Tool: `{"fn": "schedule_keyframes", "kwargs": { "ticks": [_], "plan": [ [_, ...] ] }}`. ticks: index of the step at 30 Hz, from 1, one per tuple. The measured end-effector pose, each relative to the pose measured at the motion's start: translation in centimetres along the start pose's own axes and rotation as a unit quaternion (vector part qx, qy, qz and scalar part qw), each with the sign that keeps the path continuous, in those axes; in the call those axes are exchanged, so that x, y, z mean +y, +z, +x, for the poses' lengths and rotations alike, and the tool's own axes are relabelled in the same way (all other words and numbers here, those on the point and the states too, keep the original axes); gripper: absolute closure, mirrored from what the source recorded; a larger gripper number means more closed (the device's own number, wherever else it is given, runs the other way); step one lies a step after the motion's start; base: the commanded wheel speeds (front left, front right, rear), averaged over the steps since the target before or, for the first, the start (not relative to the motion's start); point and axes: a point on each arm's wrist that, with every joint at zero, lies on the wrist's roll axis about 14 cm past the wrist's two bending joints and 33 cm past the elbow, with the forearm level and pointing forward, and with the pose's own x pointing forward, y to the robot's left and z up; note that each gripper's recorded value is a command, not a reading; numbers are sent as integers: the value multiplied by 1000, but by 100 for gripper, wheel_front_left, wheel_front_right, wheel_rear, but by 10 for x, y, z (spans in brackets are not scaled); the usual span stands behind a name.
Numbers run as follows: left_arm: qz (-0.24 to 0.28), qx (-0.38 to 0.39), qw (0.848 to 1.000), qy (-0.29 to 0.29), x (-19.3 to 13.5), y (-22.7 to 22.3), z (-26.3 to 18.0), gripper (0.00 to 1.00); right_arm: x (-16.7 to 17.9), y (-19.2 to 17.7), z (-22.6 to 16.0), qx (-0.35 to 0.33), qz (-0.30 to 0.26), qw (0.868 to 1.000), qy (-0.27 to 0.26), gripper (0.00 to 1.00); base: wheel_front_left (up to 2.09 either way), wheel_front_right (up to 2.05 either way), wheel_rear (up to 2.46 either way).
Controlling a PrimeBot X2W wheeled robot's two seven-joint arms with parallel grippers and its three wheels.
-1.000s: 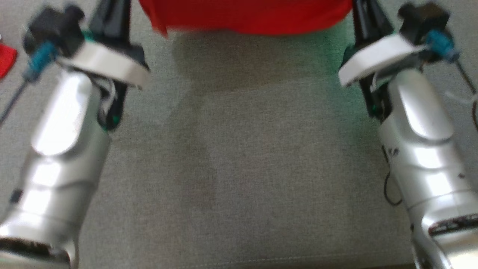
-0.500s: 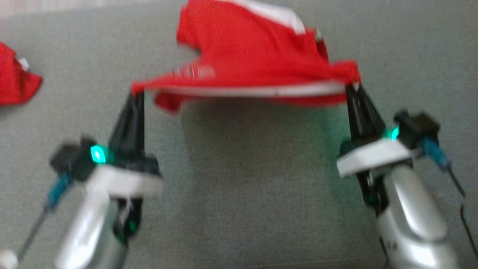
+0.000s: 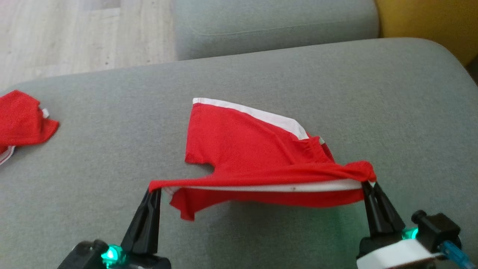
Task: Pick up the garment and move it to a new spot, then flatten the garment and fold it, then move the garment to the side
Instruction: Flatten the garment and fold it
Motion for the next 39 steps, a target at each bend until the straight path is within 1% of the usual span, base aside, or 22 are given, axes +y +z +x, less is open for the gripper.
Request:
{"fn": "schedule_keyframes", "kwargs": {
  "ticks": [2,4,7,10,14,19,23,28,34,35,36,37,38,39],
  "plan": [
    [0,18,1000,-3,0,-7,-1,100,-3,-5,-6,14,2,1000,-6,100,0,0,0],
    [-8,32,999,-2,3,-14,3,100,-4,-10,-5,24,5,1000,-9,100,0,0,0],
    [-5,53,999,-11,10,-27,13,100,-6,-20,-2,42,14,999,-13,100,0,0,0],
    [2,77,997,-25,18,-40,31,100,-7,-32,6,60,20,998,-13,100,0,0,0],
    [25,106,993,-46,31,-51,67,100,-9,-34,31,60,19,998,-9,100,0,0,0],
    [55,166,983,-63,54,-70,115,100,-14,-36,68,63,22,998,-4,100,0,0,0],
    [64,217,971,-72,67,-89,149,100,-19,-47,91,75,25,997,-4,100,0,0,0],
    [56,262,960,-85,72,-115,176,100,-29,-61,110,88,32,996,-11,100,0,0,0],
    [53,295,949,-92,76,-139,193,100,-37,-71,120,97,35,995,-18,100,0,0,0],
    [51,297,949,-91,76,-141,195,100,-38,-72,121,97,35,995,-18,87,0,0,0],
    [50,300,948,-92,76,-143,197,100,-38,-73,121,99,34,994,-18,59,0,0,0],
    [52,301,948,-94,75,-144,199,100,-38,-73,122,99,35,994,-18,16,0,0,0],
    [53,301,947,-93,76,-144,201,100,-39,-73,122,98,34,994,-18,0,0,0,0],
    [55,301,947,-94,76,-145,202,100,-40,-74,121,97,34,995,-20,0,0,0,0]
  ]
}}
